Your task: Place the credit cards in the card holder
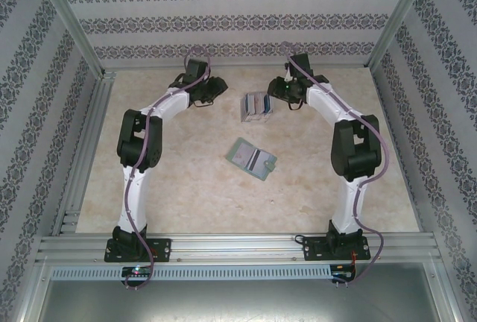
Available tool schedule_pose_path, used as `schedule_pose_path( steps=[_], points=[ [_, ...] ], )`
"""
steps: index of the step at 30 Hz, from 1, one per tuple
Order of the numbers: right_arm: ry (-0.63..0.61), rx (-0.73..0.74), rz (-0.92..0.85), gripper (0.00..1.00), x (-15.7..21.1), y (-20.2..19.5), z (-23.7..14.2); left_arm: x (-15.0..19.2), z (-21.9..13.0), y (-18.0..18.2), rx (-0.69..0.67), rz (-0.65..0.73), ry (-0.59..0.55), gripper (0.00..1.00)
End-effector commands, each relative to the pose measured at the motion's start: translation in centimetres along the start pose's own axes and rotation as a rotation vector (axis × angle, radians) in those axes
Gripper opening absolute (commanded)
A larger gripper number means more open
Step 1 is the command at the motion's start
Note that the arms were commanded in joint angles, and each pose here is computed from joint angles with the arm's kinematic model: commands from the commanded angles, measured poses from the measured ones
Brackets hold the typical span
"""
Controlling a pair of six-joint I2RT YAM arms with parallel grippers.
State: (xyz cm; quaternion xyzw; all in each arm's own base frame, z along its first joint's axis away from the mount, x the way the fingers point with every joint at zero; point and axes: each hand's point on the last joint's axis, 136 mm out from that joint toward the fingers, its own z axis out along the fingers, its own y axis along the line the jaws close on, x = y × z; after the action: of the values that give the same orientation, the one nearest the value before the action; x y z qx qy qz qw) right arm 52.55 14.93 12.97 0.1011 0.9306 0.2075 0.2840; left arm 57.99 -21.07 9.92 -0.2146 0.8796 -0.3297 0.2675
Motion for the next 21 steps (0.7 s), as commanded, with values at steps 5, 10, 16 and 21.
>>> schedule_pose_path(
  steps=[5,10,16,21],
  points=[
    [0.036,-0.006,0.029,0.43,0.3,0.5,2.2,2.4,1.7,-1.4,0.041,-0.006,-0.011,0.41],
    [0.046,-0.011,0.013,0.43,0.8,1.3,2.5,3.9,3.3,-1.5,0.083,-0.025,0.045,0.41],
    [0.069,-0.025,0.001,0.42,1.4,2.1,3.0,4.7,4.0,-2.6,0.119,-0.021,0.073,0.41],
    [0.051,0.021,-0.019,0.42,1.5,1.3,2.7,4.7,3.9,-3.0,0.129,-0.019,0.076,0.41]
  ],
)
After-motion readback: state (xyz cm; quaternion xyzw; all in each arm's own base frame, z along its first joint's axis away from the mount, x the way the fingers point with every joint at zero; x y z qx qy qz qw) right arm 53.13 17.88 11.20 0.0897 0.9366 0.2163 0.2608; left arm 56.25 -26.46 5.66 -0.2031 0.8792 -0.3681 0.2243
